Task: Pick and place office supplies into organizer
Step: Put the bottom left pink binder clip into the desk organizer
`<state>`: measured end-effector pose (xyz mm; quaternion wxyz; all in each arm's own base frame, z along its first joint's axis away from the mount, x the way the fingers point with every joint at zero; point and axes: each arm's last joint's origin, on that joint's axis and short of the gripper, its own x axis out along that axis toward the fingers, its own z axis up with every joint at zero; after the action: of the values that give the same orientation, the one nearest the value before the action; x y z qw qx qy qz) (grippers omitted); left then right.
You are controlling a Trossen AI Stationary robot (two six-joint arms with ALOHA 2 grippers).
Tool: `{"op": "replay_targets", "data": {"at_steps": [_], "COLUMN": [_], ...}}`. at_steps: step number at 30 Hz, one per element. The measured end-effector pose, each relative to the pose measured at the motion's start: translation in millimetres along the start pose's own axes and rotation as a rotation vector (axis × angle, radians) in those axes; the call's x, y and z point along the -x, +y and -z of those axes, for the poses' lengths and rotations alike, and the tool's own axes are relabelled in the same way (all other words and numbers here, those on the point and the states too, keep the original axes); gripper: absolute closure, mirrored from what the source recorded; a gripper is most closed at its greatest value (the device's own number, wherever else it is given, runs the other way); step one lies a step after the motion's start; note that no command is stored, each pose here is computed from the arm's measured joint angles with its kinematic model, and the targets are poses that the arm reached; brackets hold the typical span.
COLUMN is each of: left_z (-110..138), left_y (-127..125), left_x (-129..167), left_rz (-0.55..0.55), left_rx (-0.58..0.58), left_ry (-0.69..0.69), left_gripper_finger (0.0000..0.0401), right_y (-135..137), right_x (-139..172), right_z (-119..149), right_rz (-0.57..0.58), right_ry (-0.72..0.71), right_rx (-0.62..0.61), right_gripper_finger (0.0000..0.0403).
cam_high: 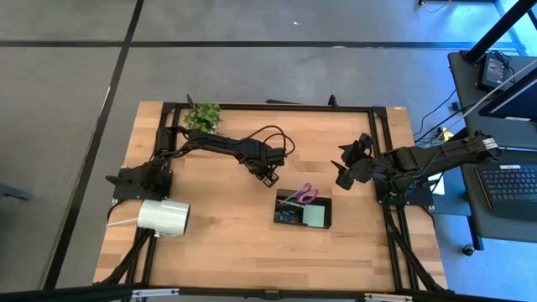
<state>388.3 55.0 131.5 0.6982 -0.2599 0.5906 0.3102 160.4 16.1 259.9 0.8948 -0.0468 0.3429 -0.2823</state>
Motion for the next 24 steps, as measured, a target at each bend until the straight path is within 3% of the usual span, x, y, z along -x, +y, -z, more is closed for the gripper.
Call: {"op": "replay_targets", "data": {"at_steps": [24], "left_z": [-0.9], "left_y": [-0.1], "left_x": [1.2], "left_rz": [-0.012], "left_rx": [-0.134], "left_ry": [-0.022], "left_gripper_finger": [0.0336], "right_y": [0.0], "right_x": [0.0], "right_z": [0.0], "right_rz": [0.000], "right_ry": [0.000], "right_rx": [0.000], "right_gripper_finger": [0.0134]}}
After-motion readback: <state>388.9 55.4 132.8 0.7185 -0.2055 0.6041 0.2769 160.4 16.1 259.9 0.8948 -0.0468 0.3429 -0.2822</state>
